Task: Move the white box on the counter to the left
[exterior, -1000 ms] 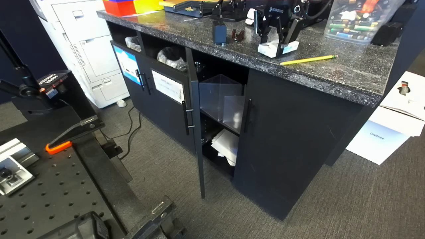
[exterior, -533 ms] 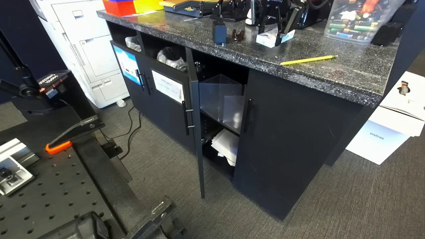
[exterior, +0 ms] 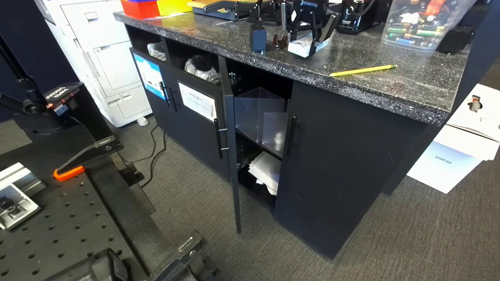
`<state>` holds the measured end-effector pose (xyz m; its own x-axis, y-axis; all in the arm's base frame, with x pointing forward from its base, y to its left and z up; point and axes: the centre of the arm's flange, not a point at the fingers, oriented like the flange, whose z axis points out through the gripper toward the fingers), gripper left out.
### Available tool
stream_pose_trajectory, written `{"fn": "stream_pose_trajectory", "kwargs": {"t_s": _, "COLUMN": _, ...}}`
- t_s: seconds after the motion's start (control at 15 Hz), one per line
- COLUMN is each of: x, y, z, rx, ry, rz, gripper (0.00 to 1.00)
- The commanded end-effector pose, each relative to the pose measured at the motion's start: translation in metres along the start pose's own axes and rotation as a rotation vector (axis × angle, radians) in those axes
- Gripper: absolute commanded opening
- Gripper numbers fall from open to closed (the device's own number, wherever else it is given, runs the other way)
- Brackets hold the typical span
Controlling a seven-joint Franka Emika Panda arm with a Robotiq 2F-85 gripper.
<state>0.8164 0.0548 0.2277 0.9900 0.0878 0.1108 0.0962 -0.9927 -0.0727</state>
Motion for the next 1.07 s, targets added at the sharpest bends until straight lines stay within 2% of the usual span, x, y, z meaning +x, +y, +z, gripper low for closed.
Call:
{"fn": "stream_pose_trajectory", "kwargs": {"t_s": 0.0, "x": 0.073, "y": -0.014, "z": 0.011, "rx": 0.026, "ry": 0.008, "rz": -0.046, "gripper": 0.34}}
{"fn": "stream_pose_trajectory", "kwargs": {"t_s": 0.53, "x": 0.071, "y": -0.029, "z": 0.027, "rx": 0.001, "ry": -0.010, "rz": -0.052, "gripper": 0.34}}
{"fn": "stream_pose_trajectory", "kwargs": {"t_s": 0.6, "x": 0.071, "y": -0.029, "z": 0.025, "rx": 0.001, "ry": -0.009, "rz": -0.051, "gripper": 0.84}}
{"fn": "stream_pose_trajectory", "kwargs": {"t_s": 0.67, "x": 0.071, "y": -0.030, "z": 0.022, "rx": 0.006, "ry": -0.008, "rz": -0.052, "gripper": 0.86}}
{"fn": "stream_pose_trajectory", "kwargs": {"t_s": 0.8, "x": 0.072, "y": -0.030, "z": 0.011, "rx": 0.038, "ry": -0.012, "rz": -0.040, "gripper": 0.98}}
{"fn": "stream_pose_trajectory", "kwargs": {"t_s": 1.0, "x": 0.067, "y": -0.032, "z": -0.029, "rx": 0.120, "ry": -0.029, "rz": -0.030, "gripper": 1.00}}
